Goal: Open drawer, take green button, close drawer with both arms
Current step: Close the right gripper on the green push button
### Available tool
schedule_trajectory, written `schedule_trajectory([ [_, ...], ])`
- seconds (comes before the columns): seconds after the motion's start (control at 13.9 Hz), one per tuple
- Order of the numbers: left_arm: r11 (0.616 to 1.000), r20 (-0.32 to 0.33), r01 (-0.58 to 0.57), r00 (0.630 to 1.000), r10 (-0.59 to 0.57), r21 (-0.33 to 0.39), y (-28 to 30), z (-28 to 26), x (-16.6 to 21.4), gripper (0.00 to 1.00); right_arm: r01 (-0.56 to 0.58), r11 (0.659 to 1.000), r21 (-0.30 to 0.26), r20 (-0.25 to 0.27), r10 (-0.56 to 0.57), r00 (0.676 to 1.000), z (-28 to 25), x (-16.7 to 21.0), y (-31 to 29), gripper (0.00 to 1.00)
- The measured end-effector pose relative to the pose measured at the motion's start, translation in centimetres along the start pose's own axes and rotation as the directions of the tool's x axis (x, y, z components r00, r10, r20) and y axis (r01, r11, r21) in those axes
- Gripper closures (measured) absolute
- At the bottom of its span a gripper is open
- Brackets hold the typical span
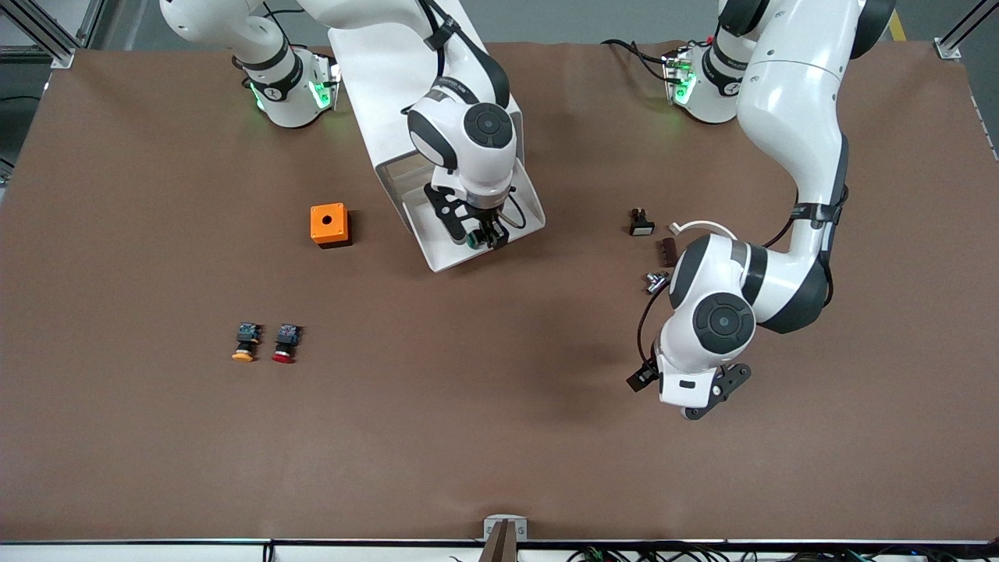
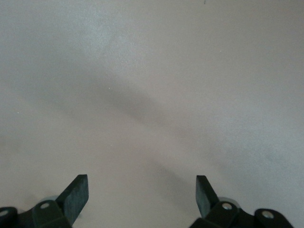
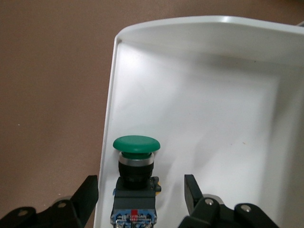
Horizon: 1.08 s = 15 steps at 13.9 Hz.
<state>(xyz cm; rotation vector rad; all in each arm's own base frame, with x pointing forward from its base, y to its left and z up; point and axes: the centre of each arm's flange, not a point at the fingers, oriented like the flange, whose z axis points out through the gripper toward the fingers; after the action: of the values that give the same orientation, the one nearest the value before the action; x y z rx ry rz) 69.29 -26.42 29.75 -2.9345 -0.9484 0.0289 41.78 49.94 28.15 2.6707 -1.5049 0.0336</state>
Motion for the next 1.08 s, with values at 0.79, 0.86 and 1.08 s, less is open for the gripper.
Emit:
schedule_trajectory([
  [0.79,1.000,-0.001,0.001,1.000,-0.001,-0.002,-0.01,-0.01,0.06,0.00,0.001,1.000,0.007,0.017,-0.001,1.000,0.23,-0.96,-0.08,0.59],
  [0.86,1.000,-0.001,0.001,1.000,-0.001,-0.002,-0.01,-0.01,0.06,0.00,0.001,1.000,0.008,0.018,-0.001,1.000,0.20,-0.96,-0.10,0.59],
  [1.08,1.000,-0.001,0.001,1.000,-0.001,-0.002,-0.01,-0.01,0.06,0.00,-0.018,1.000,0.010,0.037,0.018,0.999,-0.30,-0.82,-0.45,0.59],
])
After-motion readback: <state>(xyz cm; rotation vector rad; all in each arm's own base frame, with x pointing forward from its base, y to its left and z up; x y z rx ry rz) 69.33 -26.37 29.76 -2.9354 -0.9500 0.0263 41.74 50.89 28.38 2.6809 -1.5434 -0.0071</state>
